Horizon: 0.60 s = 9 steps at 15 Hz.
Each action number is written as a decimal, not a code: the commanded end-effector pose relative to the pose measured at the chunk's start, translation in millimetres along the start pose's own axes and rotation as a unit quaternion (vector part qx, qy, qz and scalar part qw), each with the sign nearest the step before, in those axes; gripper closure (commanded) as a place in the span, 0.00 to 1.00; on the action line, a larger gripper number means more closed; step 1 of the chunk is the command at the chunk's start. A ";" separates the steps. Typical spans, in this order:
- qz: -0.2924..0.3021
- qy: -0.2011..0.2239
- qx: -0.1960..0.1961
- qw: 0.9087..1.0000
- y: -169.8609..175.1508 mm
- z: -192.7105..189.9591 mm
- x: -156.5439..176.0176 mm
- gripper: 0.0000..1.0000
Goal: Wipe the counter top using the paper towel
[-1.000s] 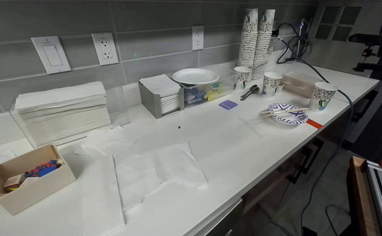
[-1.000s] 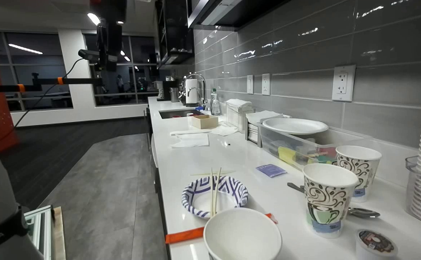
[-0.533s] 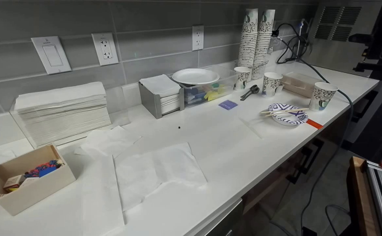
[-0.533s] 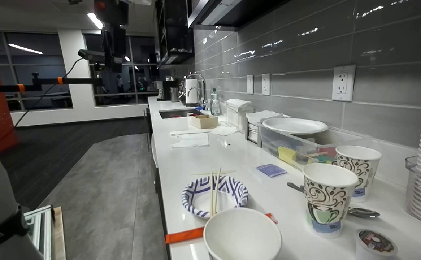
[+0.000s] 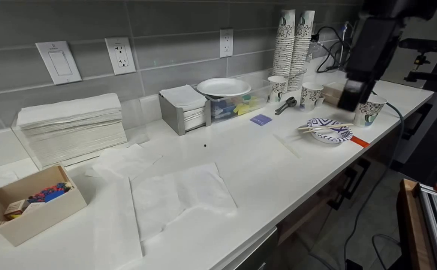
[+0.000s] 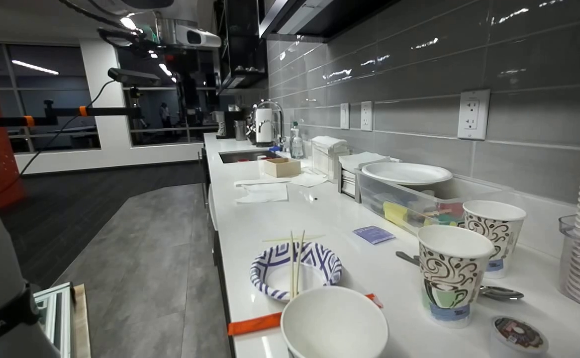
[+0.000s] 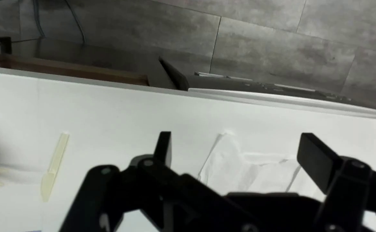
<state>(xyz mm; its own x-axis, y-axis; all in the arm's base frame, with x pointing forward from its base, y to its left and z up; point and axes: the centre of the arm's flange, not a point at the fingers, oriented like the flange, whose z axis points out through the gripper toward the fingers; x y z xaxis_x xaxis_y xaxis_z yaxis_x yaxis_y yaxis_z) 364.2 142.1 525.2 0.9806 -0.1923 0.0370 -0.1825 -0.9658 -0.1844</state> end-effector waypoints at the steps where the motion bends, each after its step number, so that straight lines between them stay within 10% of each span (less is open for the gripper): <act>1: 0.094 0.012 0.014 0.995 -32.9 38.4 40.7 0.00; 9: 0.200 0.087 -0.026 0.976 -86.9 109.3 90.3 0.00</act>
<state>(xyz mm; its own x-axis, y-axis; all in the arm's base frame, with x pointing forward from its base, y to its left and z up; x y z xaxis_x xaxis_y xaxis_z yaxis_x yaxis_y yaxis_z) 445.2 202.6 454.4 0.8351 -0.5422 0.0931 -0.5162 -0.8308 -0.2083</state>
